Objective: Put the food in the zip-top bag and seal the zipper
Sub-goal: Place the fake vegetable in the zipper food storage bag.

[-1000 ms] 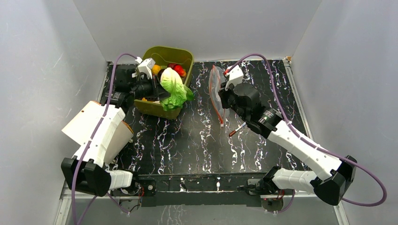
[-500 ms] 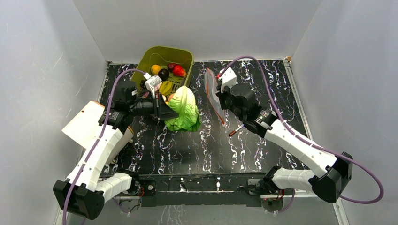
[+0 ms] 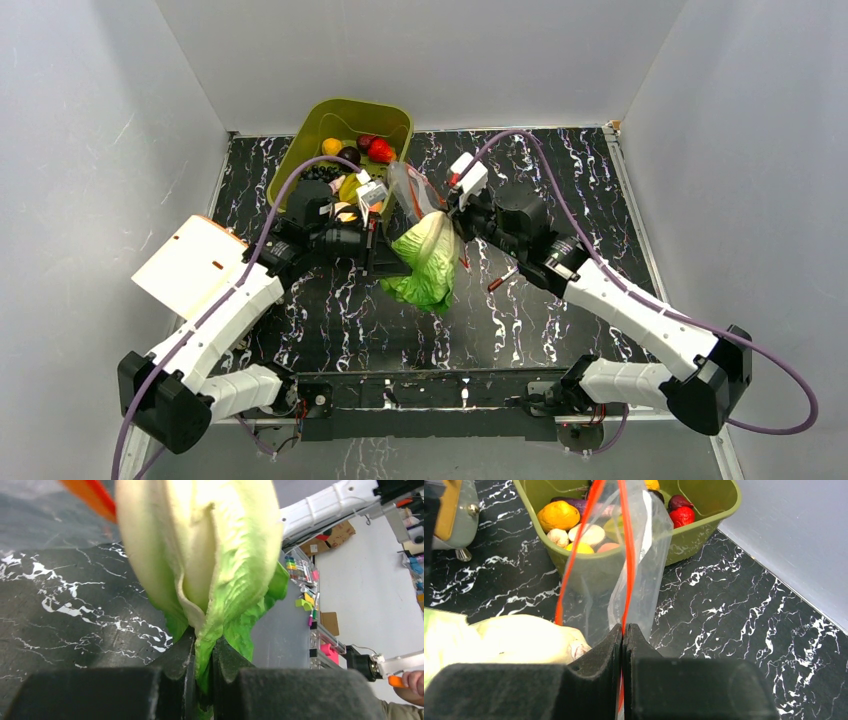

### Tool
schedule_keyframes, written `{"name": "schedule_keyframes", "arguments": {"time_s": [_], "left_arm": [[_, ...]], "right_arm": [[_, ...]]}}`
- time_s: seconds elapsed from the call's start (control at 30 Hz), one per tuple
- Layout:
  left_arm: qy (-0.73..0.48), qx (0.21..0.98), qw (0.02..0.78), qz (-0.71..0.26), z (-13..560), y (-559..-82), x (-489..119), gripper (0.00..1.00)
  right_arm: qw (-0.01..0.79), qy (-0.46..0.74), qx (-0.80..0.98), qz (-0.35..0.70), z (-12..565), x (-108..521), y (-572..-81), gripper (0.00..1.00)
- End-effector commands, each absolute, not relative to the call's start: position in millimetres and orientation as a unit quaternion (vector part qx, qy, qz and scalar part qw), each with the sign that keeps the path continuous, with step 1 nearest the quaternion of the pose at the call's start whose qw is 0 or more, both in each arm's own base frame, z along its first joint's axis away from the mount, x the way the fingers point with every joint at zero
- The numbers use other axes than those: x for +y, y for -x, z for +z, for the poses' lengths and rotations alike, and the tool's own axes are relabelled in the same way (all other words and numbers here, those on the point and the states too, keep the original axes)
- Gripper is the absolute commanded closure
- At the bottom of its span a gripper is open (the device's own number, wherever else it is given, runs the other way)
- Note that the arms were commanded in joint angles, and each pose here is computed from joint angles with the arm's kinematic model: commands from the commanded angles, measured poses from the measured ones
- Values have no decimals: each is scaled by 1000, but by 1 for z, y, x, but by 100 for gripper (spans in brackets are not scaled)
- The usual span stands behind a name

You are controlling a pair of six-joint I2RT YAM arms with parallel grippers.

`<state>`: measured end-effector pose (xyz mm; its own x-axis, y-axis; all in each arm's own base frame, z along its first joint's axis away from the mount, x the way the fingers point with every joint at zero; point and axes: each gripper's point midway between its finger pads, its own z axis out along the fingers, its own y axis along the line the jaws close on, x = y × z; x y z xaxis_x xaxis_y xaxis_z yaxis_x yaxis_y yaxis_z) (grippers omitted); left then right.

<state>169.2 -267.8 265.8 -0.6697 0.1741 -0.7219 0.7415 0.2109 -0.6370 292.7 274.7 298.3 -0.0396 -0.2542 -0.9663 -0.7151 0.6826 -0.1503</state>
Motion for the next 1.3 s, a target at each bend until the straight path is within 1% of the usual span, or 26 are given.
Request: {"name": "schedule_keyframes", "arguments": {"time_s": [0.0,0.03,0.23,0.43,0.63,0.87,1.07,1.27], "left_arm": [[-301,754,286,-508,263,-188,-267,100],[-287,770,289,-492,258,-194,-265,100],[-260,803,280,-458,247,-204,-259,100],[-251,810,283,-447,247,-209,-257,100],[-244,827,278,-423,234,-211,-251,100],[-248,815,289,-437,240,-210,-254,100],[-235,842,282,-397,227,-219,-245,100],[-224,850,291,-377,229,-225,-241,100]], "right_arm": [[638,364,641,223,334,281,-274,100],[639,365,640,221,335,279,-273,100],[646,369,630,221,341,275,-266,100],[639,377,632,225,337,280,-264,100],[641,371,638,211,336,276,-267,100],[631,368,648,215,333,277,-267,100],[634,366,645,220,336,278,-265,100],[625,370,648,230,330,283,-261,100]]}}
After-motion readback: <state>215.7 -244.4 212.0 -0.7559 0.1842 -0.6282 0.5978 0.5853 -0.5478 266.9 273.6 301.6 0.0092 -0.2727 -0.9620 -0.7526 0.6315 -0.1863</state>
